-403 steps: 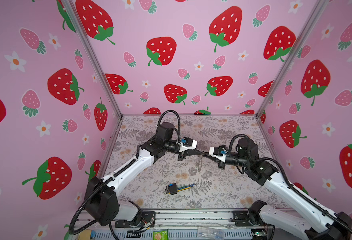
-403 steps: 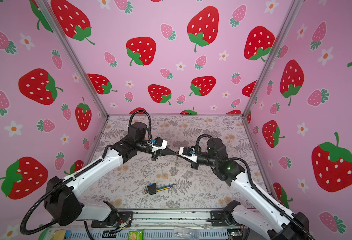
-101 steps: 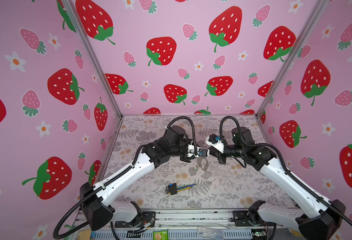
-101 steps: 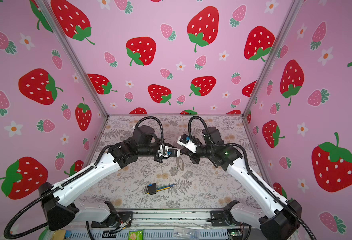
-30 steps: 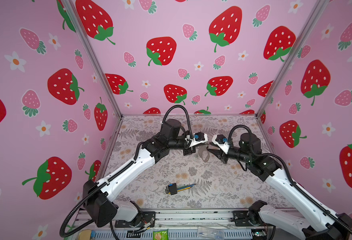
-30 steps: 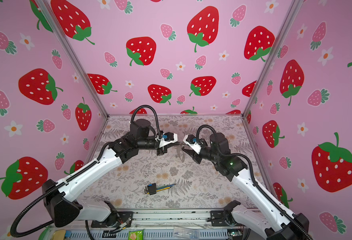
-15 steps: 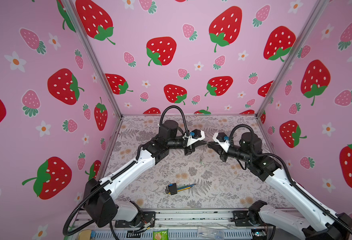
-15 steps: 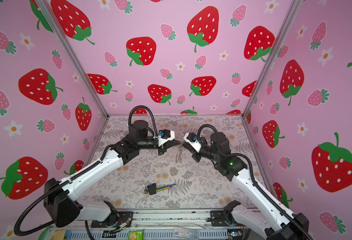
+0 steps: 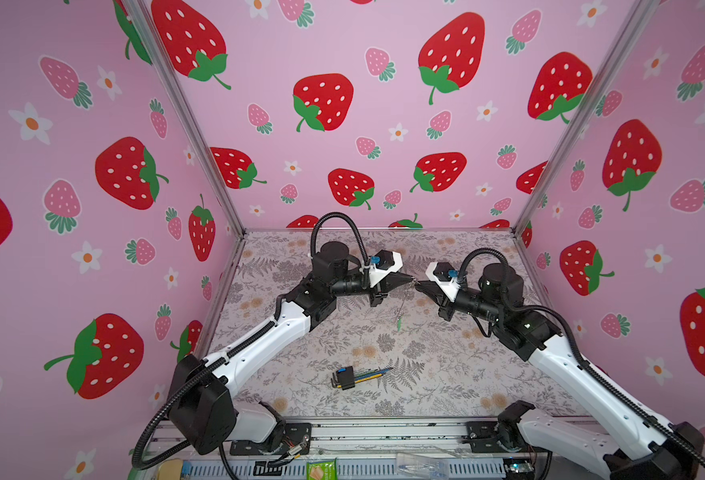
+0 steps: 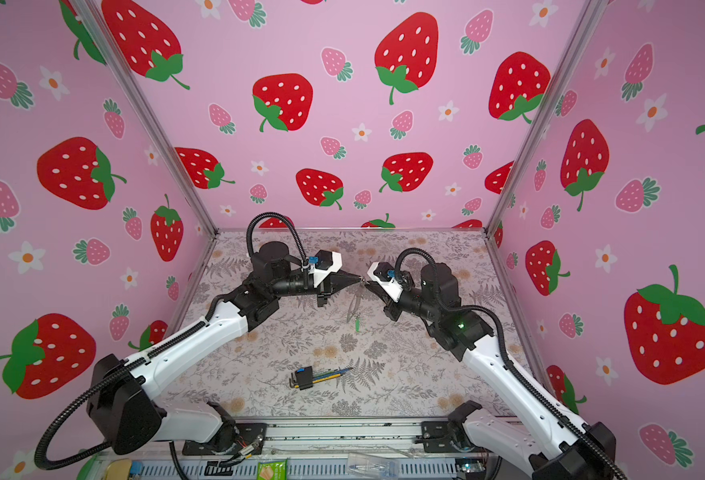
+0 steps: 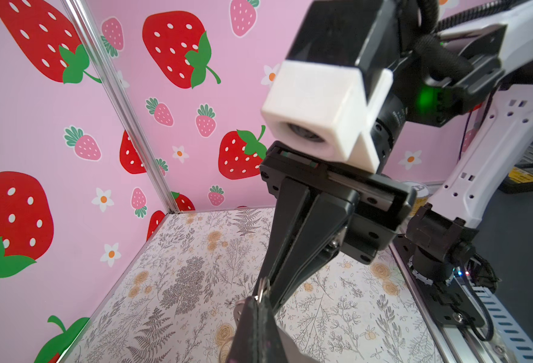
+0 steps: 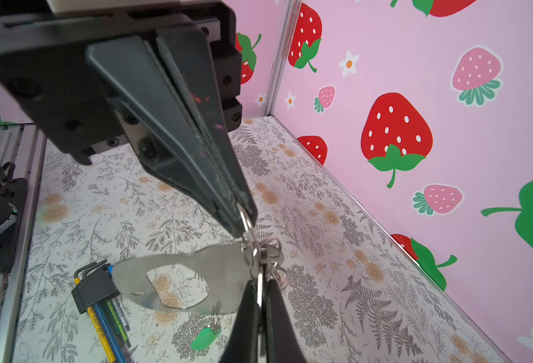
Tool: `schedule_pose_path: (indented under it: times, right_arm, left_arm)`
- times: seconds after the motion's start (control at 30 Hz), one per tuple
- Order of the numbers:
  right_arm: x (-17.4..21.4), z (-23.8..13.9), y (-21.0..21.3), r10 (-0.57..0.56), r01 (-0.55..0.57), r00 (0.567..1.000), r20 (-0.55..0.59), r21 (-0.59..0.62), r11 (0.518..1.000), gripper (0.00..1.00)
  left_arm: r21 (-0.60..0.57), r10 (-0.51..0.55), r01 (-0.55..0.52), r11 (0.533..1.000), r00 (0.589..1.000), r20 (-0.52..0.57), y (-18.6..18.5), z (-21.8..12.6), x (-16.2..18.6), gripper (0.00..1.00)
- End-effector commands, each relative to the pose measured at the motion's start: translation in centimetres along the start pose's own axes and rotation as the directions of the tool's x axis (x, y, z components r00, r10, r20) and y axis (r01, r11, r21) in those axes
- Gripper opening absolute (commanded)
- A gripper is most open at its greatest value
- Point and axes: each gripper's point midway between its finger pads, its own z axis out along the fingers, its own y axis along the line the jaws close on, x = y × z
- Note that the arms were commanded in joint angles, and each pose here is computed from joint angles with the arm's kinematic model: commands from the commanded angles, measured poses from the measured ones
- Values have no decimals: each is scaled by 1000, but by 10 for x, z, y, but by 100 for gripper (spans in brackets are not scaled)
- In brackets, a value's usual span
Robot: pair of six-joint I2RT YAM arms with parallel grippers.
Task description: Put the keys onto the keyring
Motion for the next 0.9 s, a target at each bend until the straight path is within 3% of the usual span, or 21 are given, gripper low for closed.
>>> schedule_pose_path:
  times: [0.0, 0.43, 0.87]
  right_arm:
    - [5, 2, -5, 21, -20, 1000, -15, 38, 999, 0]
    - [4, 7, -19, 30, -30, 1000, 0, 155, 987, 0]
    - [10, 13, -16, 25, -21, 999, -23, 158, 987, 0]
  left_arm:
    - [-71, 52, -43, 997, 992, 118, 17, -2, -29, 0]
    - [-168, 43, -12, 986, 982, 182, 26, 11, -20, 0]
    - [-208, 39, 12, 978, 971, 236, 32, 19, -16, 0]
